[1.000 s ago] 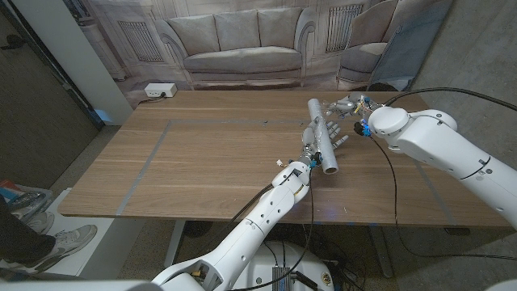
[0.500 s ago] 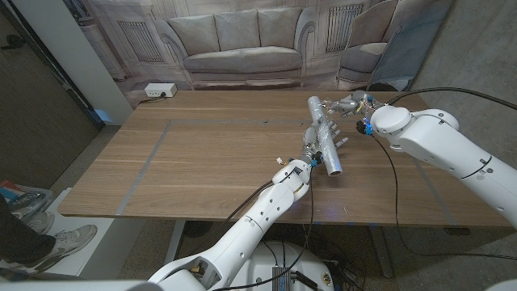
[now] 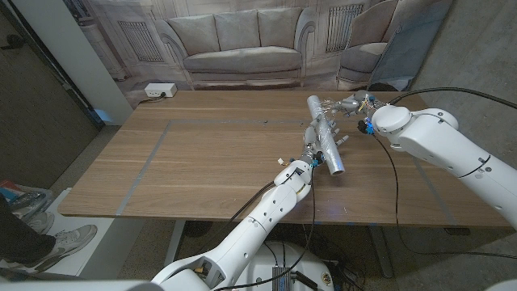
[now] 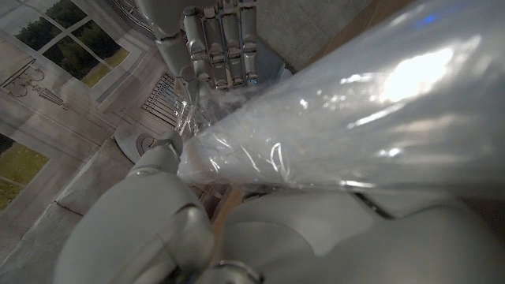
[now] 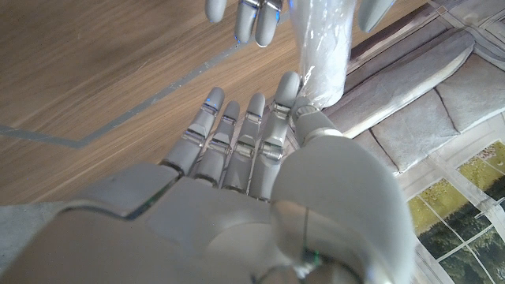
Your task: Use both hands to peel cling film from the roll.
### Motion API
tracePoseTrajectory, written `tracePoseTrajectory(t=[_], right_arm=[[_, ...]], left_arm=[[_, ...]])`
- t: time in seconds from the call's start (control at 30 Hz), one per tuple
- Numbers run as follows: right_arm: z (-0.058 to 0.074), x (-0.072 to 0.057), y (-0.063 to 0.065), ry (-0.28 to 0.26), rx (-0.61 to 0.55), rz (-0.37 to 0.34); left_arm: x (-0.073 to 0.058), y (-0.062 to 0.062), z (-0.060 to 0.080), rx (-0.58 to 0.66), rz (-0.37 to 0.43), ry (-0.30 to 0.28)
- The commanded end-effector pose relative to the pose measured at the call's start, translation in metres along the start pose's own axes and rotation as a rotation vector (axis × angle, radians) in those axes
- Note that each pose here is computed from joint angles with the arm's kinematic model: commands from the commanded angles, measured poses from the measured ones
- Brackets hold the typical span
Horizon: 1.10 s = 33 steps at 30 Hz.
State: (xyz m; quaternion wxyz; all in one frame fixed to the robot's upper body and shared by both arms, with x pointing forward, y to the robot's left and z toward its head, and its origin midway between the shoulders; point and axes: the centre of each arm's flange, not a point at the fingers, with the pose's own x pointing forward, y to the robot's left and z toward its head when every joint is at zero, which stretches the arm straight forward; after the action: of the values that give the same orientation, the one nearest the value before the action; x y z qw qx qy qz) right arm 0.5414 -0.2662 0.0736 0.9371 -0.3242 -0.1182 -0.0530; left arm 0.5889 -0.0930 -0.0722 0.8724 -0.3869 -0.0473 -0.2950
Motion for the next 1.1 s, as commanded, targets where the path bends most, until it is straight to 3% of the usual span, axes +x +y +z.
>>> tracePoseTrajectory(t=[0.03, 0.2, 0.3, 0.47, 0.63, 0.7, 0.83, 1.1], right_arm=[[-0.0019, 0.0045, -0.0033, 0.013, 0.000, -0.017], [-0.0035, 0.0061, -0.0044, 0.018, 0.005, -0.020], [-0.0035, 0.0067, -0.0044, 0.016, 0.005, -0.020], [-0.0020, 0.0077, -0.0048, 0.019, 0.007, -0.025], [-0.0012, 0.0085, -0.0070, 0.022, 0.007, -0.031], [-0.0008, 0.0083, -0.0079, 0.022, 0.007, -0.033], [0.0011, 0.0076, -0.0087, 0.018, 0.007, -0.033], [0.0044, 0.0086, -0.0092, 0.014, 0.008, -0.036]], left_arm=[[0.0042, 0.0015, -0.0038, -0.065, -0.053, 0.004], [0.0051, 0.0023, -0.0031, -0.071, -0.028, -0.013], [0.0043, -0.0002, 0.0000, -0.030, 0.018, -0.001], [0.0039, 0.0007, 0.0003, -0.019, 0.016, 0.019], [0.0034, 0.0017, -0.0001, -0.024, 0.005, -0.003], [0.0061, 0.0043, -0.0016, -0.059, -0.062, -0.020], [0.0085, 0.0043, -0.0045, -0.112, -0.118, -0.040], [0.0070, 0.0054, -0.0009, -0.088, -0.075, -0.032]])
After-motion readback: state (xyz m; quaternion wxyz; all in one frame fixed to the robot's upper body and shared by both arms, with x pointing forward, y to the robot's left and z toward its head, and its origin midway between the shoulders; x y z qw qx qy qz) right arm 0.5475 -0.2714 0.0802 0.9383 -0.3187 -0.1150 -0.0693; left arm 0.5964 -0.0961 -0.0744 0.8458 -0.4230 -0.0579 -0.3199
